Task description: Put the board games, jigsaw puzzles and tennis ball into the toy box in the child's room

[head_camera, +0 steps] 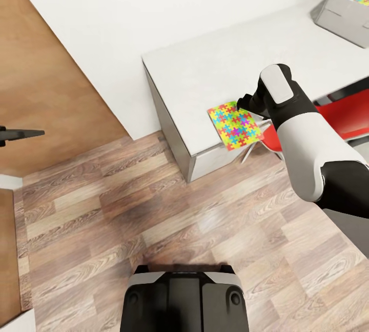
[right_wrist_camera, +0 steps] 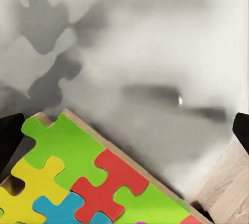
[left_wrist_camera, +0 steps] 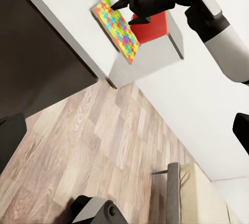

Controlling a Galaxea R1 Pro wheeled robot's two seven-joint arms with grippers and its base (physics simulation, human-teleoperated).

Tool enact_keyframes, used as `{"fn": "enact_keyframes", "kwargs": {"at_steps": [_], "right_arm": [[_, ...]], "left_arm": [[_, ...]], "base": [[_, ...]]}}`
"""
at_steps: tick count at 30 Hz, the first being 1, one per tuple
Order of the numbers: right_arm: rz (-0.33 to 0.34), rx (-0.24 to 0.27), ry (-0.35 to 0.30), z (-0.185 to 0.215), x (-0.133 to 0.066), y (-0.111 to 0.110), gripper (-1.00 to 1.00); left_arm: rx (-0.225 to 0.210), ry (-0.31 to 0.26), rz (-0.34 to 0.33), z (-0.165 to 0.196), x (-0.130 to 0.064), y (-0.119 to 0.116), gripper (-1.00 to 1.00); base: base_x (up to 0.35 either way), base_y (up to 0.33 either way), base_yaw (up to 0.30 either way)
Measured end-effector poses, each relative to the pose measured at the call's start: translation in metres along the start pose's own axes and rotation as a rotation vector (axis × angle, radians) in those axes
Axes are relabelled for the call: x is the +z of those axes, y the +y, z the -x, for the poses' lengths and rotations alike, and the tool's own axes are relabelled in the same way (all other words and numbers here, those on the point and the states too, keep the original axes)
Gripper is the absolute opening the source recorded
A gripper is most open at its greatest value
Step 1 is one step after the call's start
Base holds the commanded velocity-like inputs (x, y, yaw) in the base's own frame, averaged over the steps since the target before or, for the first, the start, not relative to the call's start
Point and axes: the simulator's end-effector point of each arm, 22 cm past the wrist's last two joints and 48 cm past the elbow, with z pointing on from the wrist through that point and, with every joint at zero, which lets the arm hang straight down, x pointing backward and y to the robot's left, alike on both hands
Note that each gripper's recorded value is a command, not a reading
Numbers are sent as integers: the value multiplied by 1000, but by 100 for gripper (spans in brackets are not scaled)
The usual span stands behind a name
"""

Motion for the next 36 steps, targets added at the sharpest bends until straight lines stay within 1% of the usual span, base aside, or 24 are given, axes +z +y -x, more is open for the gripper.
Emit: {"fn": "enact_keyframes", "kwargs": {"at_steps": [8,12,20,24,32,36], "right_arm": [[0,11,-4,0,0,0,100],[-1,10,-2,0,0,-1,100],[8,25,-1,0,0,1,100],[11,26,-19,6,-3,2,100],[73,40,-145,49,-44,17,100],[92,33,-185,61,-61,21,100]], "left_arm": [[-6,-5,33,0,-2,8,100],[-6,-5,35,0,-2,8,100],[-6,-6,36,0,-2,9,100],[-7,-6,36,0,-2,10,100],[-7,-6,35,0,-2,9,100],[-7,-7,33,1,-2,9,100]], "base": [[-33,12,0],[20,1,0],[5,0,0],[0,0,0],[0,0,0],[0,0,0]]}}
